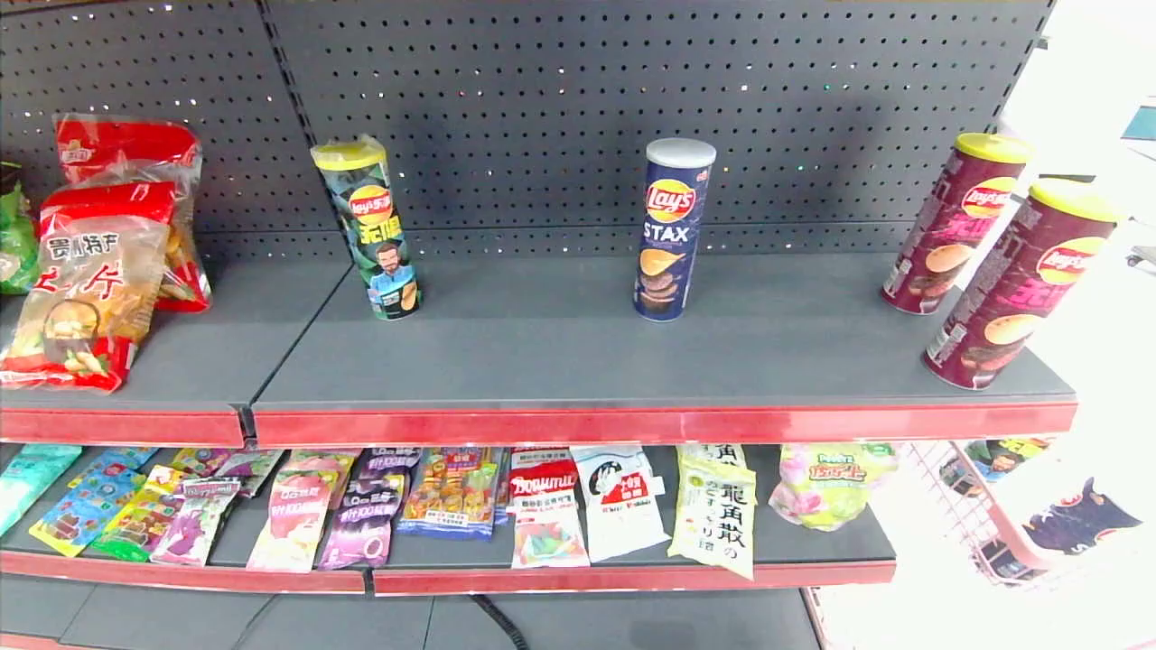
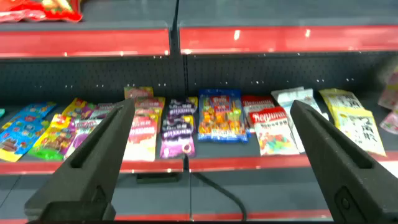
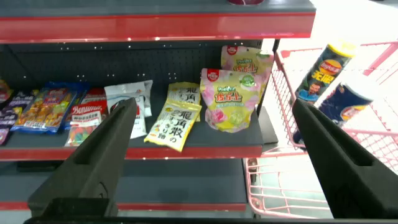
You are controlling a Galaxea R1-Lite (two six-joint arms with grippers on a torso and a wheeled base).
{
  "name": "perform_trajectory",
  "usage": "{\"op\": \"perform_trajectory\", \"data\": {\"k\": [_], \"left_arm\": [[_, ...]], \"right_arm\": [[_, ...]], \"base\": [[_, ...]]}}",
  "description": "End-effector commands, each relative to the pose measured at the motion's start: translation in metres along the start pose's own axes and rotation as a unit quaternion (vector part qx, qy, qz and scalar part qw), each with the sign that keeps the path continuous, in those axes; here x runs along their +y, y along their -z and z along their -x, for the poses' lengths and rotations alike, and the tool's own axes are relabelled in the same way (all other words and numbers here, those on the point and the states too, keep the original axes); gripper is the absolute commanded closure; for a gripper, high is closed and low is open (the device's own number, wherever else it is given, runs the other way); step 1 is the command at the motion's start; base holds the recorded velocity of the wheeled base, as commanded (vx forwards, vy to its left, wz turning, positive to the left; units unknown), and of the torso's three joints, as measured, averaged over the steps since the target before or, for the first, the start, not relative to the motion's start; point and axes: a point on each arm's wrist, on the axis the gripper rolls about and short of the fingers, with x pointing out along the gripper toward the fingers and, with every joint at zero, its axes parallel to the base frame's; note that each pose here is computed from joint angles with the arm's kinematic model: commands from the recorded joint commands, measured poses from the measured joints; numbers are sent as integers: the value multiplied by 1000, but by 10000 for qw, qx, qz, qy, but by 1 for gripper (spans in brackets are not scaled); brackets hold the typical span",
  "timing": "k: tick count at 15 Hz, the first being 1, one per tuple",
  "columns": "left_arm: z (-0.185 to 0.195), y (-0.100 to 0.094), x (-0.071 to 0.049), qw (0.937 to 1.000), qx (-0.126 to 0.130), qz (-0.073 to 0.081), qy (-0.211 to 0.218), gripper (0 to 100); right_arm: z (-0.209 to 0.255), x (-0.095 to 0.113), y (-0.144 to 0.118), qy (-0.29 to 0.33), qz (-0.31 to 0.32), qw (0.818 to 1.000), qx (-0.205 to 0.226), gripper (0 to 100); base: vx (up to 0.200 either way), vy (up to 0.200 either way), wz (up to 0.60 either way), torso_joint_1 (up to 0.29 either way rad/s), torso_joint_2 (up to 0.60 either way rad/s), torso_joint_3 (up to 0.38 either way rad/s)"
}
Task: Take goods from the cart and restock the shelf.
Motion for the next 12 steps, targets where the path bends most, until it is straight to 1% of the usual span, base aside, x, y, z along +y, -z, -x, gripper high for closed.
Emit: {"op": "perform_trajectory", "data": {"k": [1,3,12], "left_arm": [[0,0,0,10000,7,1,-2,0],[0,0,0,10000,-1,-7,-2,0],[0,0,0,10000,-1,-23,-2,0]], "right_arm": [[0,0,0,-1,-6,10000,3,0],[0,0,0,-9,-6,10000,-5,0],[0,0,0,-17,2,10000,3,0]], "base": [[0,0,0,0,0,0],[0,0,0,0,0,0],[0,-200,0,10,2,4]]}}
